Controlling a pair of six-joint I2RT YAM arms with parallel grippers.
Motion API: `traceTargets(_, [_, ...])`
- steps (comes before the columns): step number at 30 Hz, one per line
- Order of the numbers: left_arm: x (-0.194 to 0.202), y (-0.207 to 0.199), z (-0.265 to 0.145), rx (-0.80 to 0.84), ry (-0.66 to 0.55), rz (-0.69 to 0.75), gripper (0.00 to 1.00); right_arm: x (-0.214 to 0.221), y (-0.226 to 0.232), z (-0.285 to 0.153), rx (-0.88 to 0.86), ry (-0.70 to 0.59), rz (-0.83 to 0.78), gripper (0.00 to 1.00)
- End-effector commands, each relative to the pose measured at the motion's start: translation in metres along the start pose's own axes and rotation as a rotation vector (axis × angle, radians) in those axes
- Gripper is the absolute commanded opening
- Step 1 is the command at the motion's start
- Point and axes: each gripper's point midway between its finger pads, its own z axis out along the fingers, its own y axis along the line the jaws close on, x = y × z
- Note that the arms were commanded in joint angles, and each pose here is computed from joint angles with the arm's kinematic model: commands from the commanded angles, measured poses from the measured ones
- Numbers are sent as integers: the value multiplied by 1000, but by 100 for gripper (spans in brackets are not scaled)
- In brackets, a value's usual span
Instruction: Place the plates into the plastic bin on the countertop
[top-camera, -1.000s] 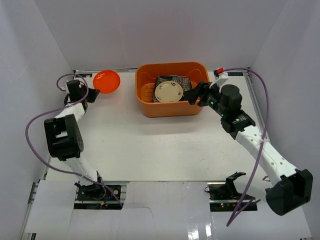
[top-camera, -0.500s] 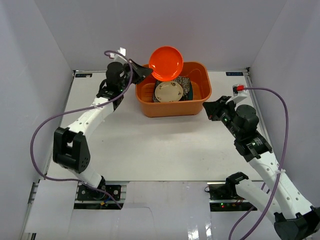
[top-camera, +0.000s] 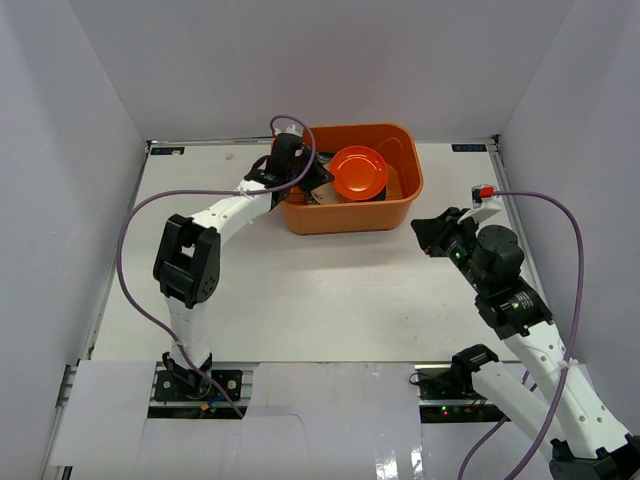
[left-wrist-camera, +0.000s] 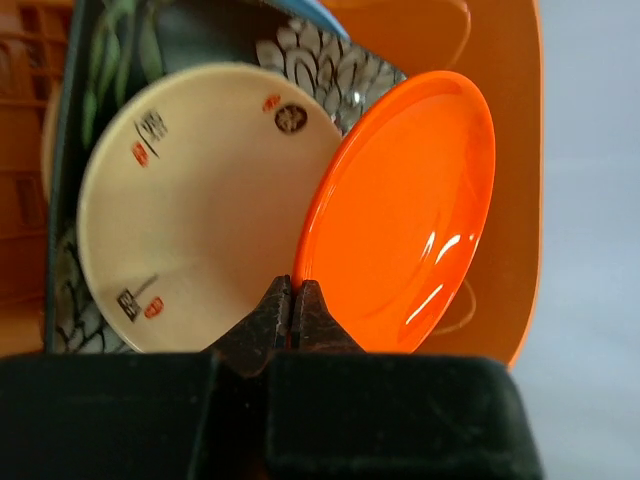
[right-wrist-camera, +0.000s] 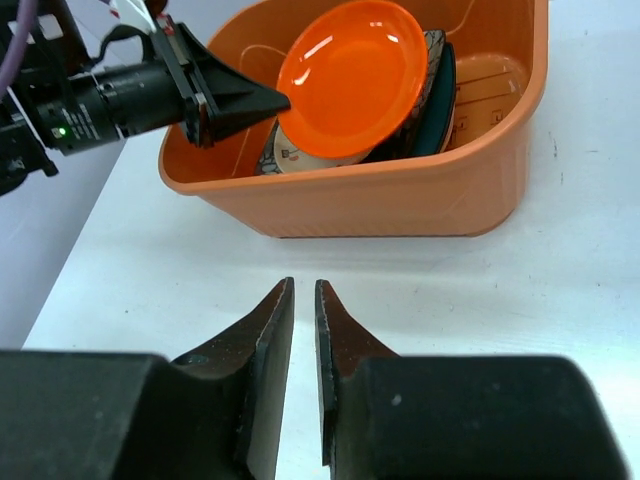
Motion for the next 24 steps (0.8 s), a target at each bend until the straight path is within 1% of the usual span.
traceTargets(1, [-44,-24,-17,14,-130,31,0,1,0,1,-3,-3,-3,21])
traceTargets(5, [-56,-20,-12,-24,-171,51,0,1,0,2,-5,-3,-3,22])
traceTargets(6, [-52,-13,-5,-43,-153,59,0,1,0,2,-2,-5,-3,23])
traceTargets(7, [-55,-17,-8,-42,-155,64,0,0,0,2,-2,-7,-3,23])
traceTargets(10, [-50,-9,2,-76,-122,71,0,-3,-2,1,9,-16,-6,27])
traceTargets(11, [-53,-4,3,-101,-140,72,0,-4,-3,1,17,-20,-6,31])
traceTargets(12, [-52,-3,3,-103,-139,72,11,-5,-5,1,31,-24,-6,34])
traceTargets(13, [-52,-2,3,-106,-140,78,18,-7,-9,0,49,-35,-5,37])
traceTargets(14, [-53,-2,3,-107,-140,84,25,-8,-9,0,53,-40,-3,43])
traceTargets(15, [-54,-4,2,-104,-143,91,35,-11,-8,-1,52,-49,-2,46])
traceTargets(16, [-57,-5,0,-105,-152,95,39,-13,-7,-2,50,-53,-4,48])
traceTargets(17, [-60,-2,-2,-122,-168,98,40,-16,-6,-3,50,-56,-5,49])
traceTargets(19, [-68,-5,-10,-128,-198,99,46,-22,-3,-5,43,-66,-6,50])
traceTargets(21, [-73,-9,-15,-127,-217,109,59,-24,-1,-7,40,-70,-9,50])
traceTargets(24, [-77,-19,-19,-94,-217,124,61,-31,1,-10,35,-86,-11,51])
